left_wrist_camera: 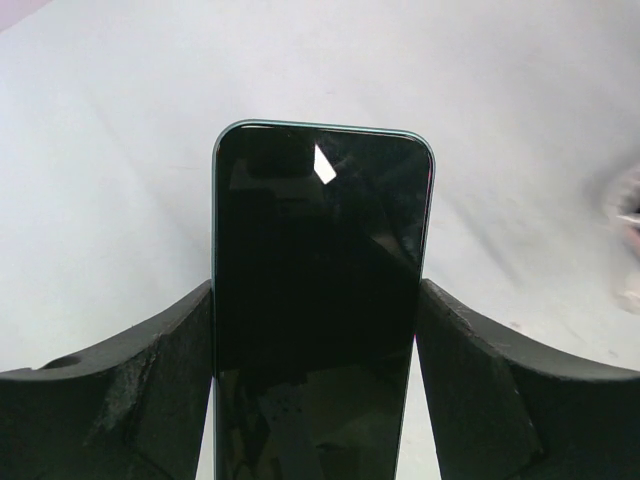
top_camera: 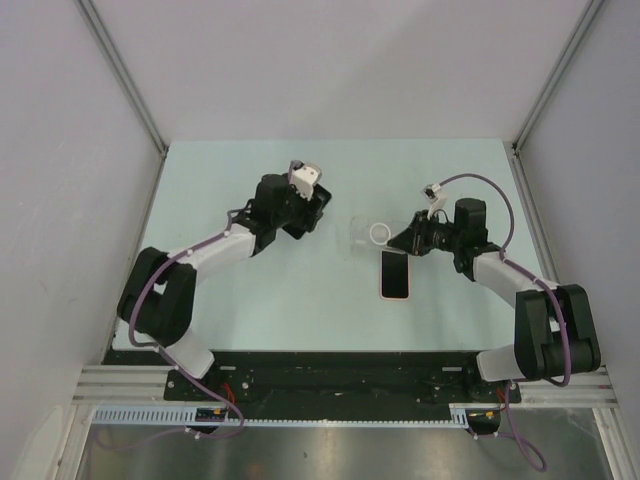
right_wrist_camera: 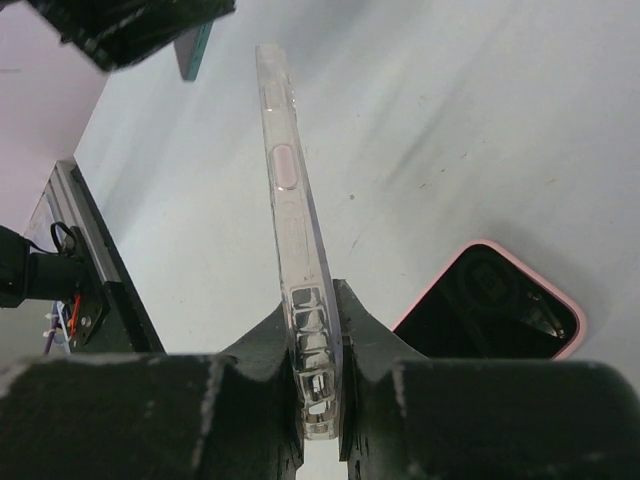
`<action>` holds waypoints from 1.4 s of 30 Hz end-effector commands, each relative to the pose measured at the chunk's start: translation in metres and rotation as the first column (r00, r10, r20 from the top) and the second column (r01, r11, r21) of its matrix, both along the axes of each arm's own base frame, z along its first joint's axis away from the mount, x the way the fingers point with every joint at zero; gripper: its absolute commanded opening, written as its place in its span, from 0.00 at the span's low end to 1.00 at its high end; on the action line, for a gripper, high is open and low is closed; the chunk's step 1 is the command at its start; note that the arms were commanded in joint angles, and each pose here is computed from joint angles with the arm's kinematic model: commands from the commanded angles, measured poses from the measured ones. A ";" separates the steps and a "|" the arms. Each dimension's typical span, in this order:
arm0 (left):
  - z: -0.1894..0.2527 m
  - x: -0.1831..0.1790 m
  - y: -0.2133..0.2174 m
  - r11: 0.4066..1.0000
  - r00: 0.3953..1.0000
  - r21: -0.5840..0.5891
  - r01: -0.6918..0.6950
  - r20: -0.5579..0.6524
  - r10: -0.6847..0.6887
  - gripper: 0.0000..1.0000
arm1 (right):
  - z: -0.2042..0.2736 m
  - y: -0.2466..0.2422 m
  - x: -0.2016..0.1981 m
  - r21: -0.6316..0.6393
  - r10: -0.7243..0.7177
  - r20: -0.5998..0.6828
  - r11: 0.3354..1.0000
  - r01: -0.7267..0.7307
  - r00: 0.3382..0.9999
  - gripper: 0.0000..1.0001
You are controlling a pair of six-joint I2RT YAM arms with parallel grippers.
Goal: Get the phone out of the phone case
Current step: Place the phone at the center of the board.
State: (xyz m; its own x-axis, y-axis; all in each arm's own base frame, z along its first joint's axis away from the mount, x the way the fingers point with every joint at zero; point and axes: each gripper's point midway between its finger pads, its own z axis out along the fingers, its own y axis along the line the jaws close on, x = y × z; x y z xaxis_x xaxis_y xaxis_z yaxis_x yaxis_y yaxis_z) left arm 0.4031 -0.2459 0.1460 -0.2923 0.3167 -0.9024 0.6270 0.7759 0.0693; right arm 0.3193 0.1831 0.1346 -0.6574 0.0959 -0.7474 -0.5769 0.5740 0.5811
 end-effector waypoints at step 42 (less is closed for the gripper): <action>-0.073 0.183 0.135 0.765 0.703 0.029 -0.643 -0.374 0.605 0.20 | 0.044 -0.020 0.013 0.047 -0.053 0.166 0.998 0.046 0.985 0.00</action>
State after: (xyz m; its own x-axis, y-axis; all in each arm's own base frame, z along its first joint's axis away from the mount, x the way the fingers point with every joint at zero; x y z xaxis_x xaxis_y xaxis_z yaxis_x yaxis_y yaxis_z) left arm 0.5723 -0.1152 0.0520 -0.7094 -0.0968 -0.6982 -0.0056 0.9913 -0.1318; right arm 0.3316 0.1643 0.1604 -0.5741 0.1460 -0.8056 -0.6012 0.5928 0.5358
